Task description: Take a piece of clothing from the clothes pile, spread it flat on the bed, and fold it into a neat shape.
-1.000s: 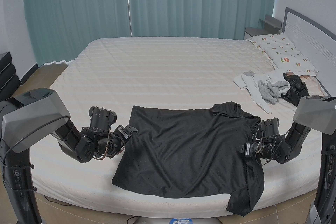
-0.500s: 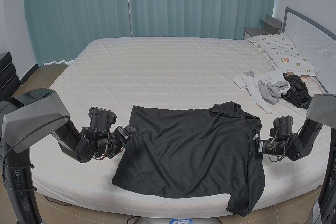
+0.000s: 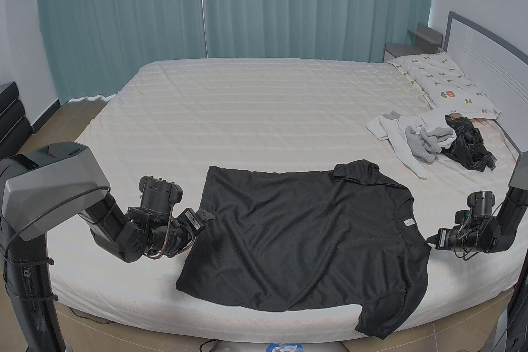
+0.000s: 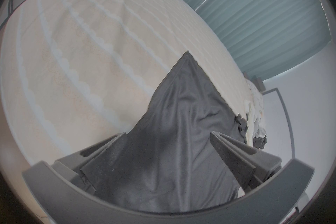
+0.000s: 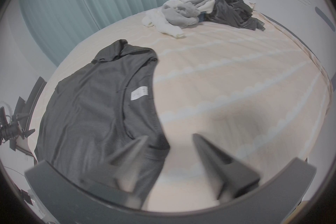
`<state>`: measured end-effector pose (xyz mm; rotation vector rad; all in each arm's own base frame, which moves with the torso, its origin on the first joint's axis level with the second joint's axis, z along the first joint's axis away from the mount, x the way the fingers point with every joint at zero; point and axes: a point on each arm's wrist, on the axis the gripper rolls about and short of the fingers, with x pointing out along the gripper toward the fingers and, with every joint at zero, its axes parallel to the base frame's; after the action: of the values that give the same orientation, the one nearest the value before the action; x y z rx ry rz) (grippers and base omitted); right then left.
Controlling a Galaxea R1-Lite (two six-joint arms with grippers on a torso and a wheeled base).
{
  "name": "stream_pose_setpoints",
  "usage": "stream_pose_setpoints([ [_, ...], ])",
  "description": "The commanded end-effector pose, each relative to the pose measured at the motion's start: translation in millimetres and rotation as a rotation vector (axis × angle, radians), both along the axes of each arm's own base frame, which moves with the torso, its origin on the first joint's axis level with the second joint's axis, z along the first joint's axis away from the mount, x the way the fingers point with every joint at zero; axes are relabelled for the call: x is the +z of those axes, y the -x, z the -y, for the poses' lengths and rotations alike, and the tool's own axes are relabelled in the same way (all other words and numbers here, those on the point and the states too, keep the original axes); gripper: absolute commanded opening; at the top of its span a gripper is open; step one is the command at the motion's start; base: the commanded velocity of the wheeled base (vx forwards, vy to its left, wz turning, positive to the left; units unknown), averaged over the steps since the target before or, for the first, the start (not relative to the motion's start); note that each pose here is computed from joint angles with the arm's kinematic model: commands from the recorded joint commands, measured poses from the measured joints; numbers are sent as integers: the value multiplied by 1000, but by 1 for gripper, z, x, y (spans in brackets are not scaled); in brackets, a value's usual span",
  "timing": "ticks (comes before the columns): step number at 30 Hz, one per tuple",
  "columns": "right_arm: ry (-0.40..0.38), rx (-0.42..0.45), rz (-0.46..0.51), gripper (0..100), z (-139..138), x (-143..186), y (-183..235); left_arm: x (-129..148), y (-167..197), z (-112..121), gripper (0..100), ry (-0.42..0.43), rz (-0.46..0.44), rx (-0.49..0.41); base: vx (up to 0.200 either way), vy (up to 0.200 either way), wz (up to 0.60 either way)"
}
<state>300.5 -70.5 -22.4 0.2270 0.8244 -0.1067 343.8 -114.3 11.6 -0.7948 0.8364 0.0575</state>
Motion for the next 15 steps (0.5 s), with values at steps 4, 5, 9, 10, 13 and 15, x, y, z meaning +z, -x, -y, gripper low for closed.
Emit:
stream_pose_setpoints([
  [4, -16, -76, 40, 100, 19, -4, 0, -9, 18, -7, 100, -87, -40, -69, 0, 0, 0],
  [5, -27, -91, 55, 100, 19, -3, -1, -10, 20, -8, 100, -105, -43, -85, 0, 0, 0],
  [9, -104, -164, 117, 100, 16, 1, -4, -17, 33, -10, 100, -145, -75, -169, 0, 0, 0],
  [10, -108, -168, 120, 100, 16, 2, -3, -18, 37, -10, 100, -143, -85, -188, 0, 0, 0],
  [13, -113, -182, 131, 100, 18, 3, -5, -22, 41, -10, 100, -159, -108, -218, 0, 0, 0],
  [15, -113, -182, 130, 100, 18, 3, -4, -25, 44, -9, 100, -181, -132, -244, 0, 0, 0],
])
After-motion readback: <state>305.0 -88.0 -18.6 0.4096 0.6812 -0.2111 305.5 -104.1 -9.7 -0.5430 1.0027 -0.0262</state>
